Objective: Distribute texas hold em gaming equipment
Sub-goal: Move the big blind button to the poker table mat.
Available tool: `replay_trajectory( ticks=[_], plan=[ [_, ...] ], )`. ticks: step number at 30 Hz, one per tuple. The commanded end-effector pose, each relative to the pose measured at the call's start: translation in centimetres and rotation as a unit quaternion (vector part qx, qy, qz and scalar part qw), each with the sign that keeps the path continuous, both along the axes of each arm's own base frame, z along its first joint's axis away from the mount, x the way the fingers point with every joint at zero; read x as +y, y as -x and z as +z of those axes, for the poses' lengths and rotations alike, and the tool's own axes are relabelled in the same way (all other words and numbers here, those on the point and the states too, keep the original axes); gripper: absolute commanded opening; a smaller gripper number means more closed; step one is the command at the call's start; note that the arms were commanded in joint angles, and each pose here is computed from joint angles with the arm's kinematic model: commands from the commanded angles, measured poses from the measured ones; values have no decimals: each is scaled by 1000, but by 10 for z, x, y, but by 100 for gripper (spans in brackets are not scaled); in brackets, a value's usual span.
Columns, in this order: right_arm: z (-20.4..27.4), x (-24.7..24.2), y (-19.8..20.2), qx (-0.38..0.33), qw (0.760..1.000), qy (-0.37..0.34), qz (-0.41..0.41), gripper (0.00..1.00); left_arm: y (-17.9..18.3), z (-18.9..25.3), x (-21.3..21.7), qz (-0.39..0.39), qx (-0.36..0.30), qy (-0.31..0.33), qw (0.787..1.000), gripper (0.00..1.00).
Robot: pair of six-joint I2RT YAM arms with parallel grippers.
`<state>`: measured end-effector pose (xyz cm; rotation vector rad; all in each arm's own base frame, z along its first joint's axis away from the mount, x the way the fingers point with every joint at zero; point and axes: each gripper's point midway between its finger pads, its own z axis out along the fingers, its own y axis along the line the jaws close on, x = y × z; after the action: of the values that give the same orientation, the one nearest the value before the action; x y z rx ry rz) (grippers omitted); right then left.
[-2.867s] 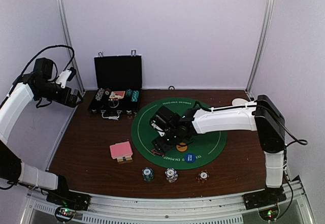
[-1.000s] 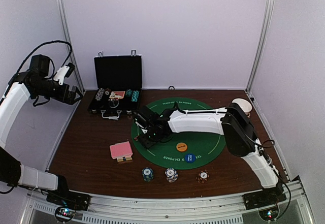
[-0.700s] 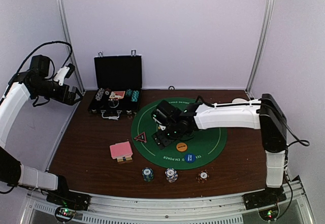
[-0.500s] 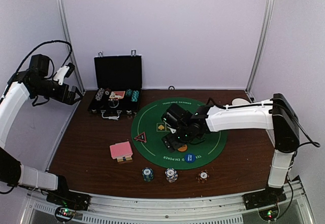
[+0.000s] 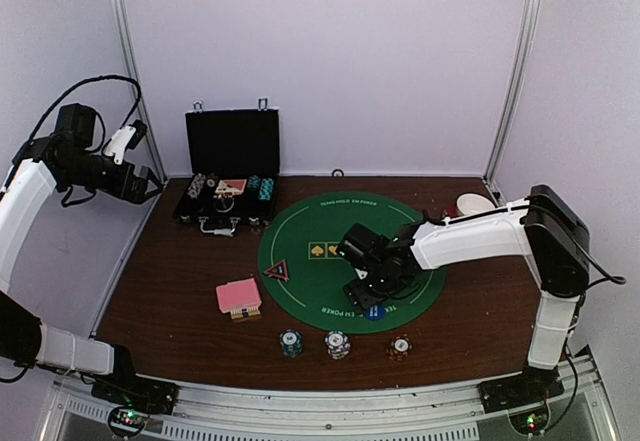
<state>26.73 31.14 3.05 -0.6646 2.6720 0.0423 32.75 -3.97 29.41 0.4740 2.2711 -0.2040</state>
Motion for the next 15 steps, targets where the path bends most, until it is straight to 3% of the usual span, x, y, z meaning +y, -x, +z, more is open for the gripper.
replay_trajectory(
  ticks=[1,6,15],
  plan=[
    [0,9,-9,5,999,-35,-13,72,-3,17,-2,-7,-22,8,1000,98],
    [-8,16,-12,17,999,-35,-9,61,-4,17,-3,-9,-22,10,1000,98],
    [-17,10,-30,20,999,-30,-34,54,-4,19,-4,-13,-25,9,1000,98]
  ],
)
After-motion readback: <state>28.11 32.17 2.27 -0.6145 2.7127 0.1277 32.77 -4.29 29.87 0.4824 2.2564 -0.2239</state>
